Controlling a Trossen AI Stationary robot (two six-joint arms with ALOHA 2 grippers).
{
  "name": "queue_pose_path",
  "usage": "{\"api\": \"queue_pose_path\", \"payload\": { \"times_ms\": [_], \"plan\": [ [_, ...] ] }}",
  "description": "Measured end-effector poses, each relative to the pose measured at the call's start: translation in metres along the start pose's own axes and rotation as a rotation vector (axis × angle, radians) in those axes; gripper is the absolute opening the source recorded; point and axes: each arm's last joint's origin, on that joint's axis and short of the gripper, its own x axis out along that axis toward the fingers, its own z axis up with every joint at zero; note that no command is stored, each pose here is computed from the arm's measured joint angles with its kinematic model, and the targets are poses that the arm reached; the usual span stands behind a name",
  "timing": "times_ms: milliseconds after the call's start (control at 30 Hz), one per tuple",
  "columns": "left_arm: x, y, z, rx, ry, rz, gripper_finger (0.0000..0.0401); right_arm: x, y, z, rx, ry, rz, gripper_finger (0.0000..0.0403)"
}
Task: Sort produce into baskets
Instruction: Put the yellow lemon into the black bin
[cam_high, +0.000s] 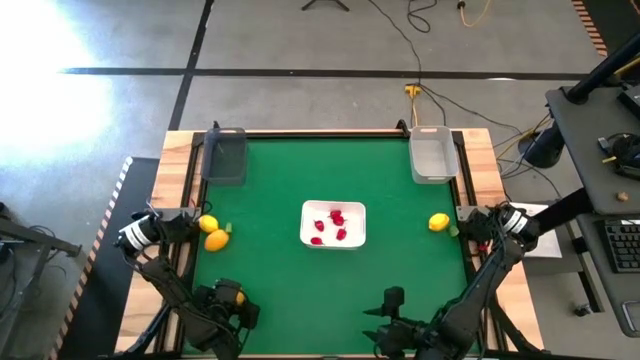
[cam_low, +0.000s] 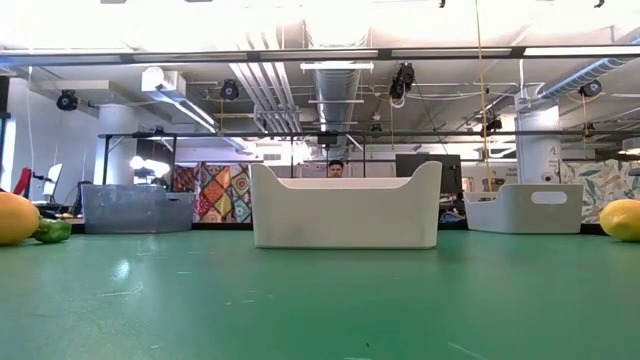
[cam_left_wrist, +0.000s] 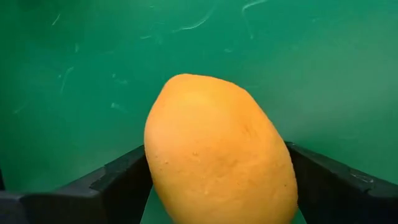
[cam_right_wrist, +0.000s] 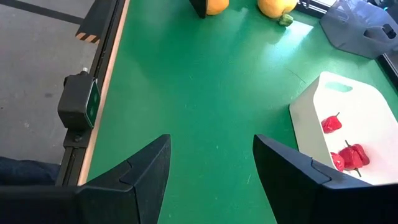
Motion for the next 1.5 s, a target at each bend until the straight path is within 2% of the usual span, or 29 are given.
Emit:
{"api": "queue_pose_path", "payload": {
  "times_ms": [133, 367, 500, 600, 733, 800, 900, 1033, 1333, 1500],
  "plan": [
    [0.001, -0.004, 0.003, 0.019, 0.009, -0.006, 0.0301, 0.000, 0.000, 0.000, 0.000, 0.000, 0.000, 0.0221],
    [-0.003, -0.014, 0.010, 0.056, 0.003, -0.029, 0.0245, 0.000, 0.000, 0.000, 0.000, 0.000, 0.000, 0.0221],
    [-0.015, -0.021, 0.021, 0.091, -0.053, -0.044, 0.0251, 0.001, 0.000, 0.000, -0.002, -0.001, -0.003, 0.0221],
    [-0.029, -0.022, 0.043, 0.112, -0.132, -0.020, 0.0262, 0.005, -0.004, 0.002, -0.004, 0.000, -0.019, 0.0221],
    [-0.047, -0.017, 0.090, 0.131, -0.202, 0.047, 0.0259, 0.011, -0.010, 0.005, -0.002, 0.006, -0.036, 0.0221],
    [-0.052, -0.015, 0.117, 0.134, -0.224, 0.044, 0.0254, 0.012, -0.011, 0.006, -0.019, 0.008, -0.039, 0.0221],
    [-0.055, -0.010, 0.163, 0.150, -0.242, 0.045, 0.0252, 0.013, -0.012, 0.006, -0.036, 0.015, -0.033, 0.0221],
    [-0.048, 0.008, 0.230, 0.166, -0.243, 0.112, 0.0253, 0.013, -0.013, 0.003, -0.063, 0.043, -0.039, 0.0221],
    [0.002, 0.088, 0.374, 0.061, -0.159, 0.298, 0.0253, 0.021, -0.038, -0.009, -0.193, 0.191, -0.185, 0.0221],
    [0.046, 0.138, 0.424, -0.069, -0.085, 0.255, 0.0253, 0.034, -0.060, -0.007, -0.212, 0.271, -0.254, 0.0221]
  ]
}}
